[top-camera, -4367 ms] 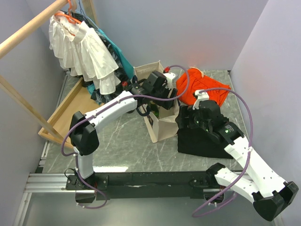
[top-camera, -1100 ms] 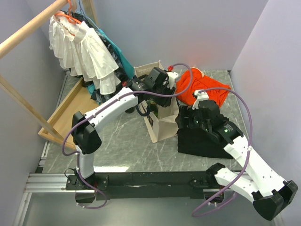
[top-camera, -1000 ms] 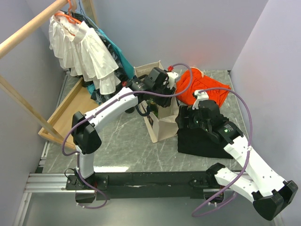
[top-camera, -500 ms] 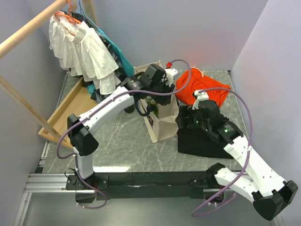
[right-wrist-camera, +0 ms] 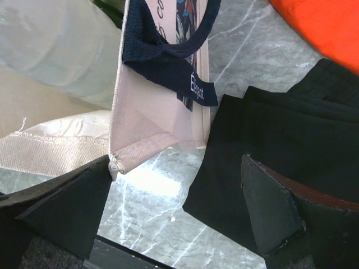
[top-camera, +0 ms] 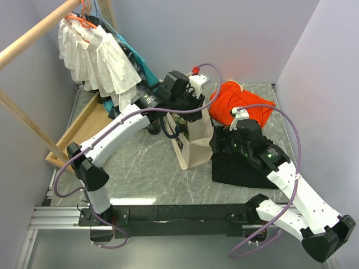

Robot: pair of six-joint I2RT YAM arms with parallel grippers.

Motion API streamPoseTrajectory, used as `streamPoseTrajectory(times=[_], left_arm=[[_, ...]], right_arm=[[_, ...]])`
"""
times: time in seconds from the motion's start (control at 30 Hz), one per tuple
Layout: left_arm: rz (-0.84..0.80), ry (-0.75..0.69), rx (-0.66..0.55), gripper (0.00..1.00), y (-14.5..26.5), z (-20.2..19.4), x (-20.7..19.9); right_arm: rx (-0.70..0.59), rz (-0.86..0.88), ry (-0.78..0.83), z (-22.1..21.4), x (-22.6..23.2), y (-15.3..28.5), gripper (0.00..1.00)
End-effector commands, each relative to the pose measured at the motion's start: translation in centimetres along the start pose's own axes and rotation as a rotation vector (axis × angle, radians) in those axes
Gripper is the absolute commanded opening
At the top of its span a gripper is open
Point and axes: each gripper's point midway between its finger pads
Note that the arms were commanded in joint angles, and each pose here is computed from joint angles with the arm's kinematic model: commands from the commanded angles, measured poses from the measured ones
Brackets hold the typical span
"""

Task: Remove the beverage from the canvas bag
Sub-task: Take out the drink from the canvas bag.

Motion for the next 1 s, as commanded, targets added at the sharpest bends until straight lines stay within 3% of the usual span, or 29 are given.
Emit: streamPoseTrajectory(times=[0.0,0.97], left_arm=[[-0.134,-0.054,-0.291,0.01,6.8,7.8,-4.5],[-0.144,-0.037,-0.542,0.01,15.6,11.4,-5.8]], right_arm=[[0.016,-0.004,0.013,-0.1,0.0,0.8,1.0],[0.016,-0.004,0.004,-0.2,0.0,1.0,1.0]])
Point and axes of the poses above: each gripper's point midway between its finger pads, its own y axis back along the fingers, its own x axis along the line the jaws close on, z = x × y, and after that the axes turned 13 degrees about y, right-handed
